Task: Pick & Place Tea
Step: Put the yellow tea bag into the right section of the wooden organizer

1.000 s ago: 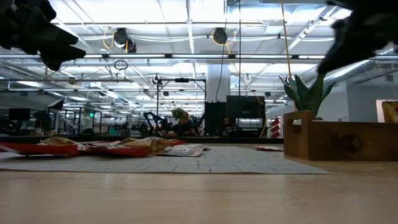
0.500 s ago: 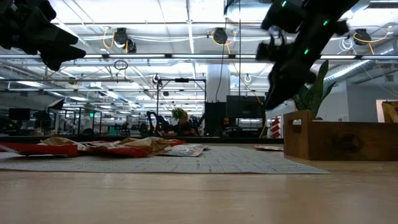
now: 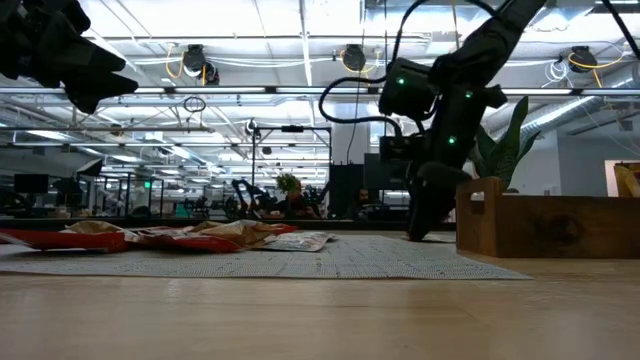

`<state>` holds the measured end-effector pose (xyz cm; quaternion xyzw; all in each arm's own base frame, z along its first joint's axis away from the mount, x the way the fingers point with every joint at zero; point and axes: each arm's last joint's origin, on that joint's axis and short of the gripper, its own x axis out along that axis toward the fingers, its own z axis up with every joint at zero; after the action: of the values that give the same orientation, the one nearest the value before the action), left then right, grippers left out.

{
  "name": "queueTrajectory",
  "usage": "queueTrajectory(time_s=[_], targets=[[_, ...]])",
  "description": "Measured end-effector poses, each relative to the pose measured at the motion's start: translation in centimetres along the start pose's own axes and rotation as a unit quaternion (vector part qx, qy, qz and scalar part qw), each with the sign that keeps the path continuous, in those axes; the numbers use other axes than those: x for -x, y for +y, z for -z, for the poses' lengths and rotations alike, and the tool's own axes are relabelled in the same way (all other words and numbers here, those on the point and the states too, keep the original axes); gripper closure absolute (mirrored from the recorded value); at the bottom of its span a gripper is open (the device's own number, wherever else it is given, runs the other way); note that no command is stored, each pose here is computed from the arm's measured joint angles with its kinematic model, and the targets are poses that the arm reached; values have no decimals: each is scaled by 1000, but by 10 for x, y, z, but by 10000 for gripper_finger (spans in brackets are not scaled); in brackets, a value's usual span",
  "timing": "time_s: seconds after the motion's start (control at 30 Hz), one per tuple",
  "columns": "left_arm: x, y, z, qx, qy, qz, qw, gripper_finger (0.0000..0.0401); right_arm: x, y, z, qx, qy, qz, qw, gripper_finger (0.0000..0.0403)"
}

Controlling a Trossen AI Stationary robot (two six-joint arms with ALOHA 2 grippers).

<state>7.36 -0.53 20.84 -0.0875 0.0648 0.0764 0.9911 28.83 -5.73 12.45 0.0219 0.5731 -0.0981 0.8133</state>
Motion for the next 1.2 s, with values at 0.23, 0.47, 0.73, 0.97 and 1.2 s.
queueTrajectory(time_s=[0.23,0.47,0.73,0.97,1.2], targets=[[0,0,0,0,-1,0,1000,178,-2,-8,7,-47,35,-56,997,201],[0,0,0,0,-1,0,1000,178,-2,-10,8,-36,35,-34,998,317],[0,0,0,1,-1,0,1000,178,0,-8,3,6,5,-18,1000,401],[0,0,0,1,-1,0,1000,178,30,-3,-4,25,-53,-3,998,344],[0,0,0,1,-2,0,1000,178,41,-3,11,-8,4,18,1000,207]])
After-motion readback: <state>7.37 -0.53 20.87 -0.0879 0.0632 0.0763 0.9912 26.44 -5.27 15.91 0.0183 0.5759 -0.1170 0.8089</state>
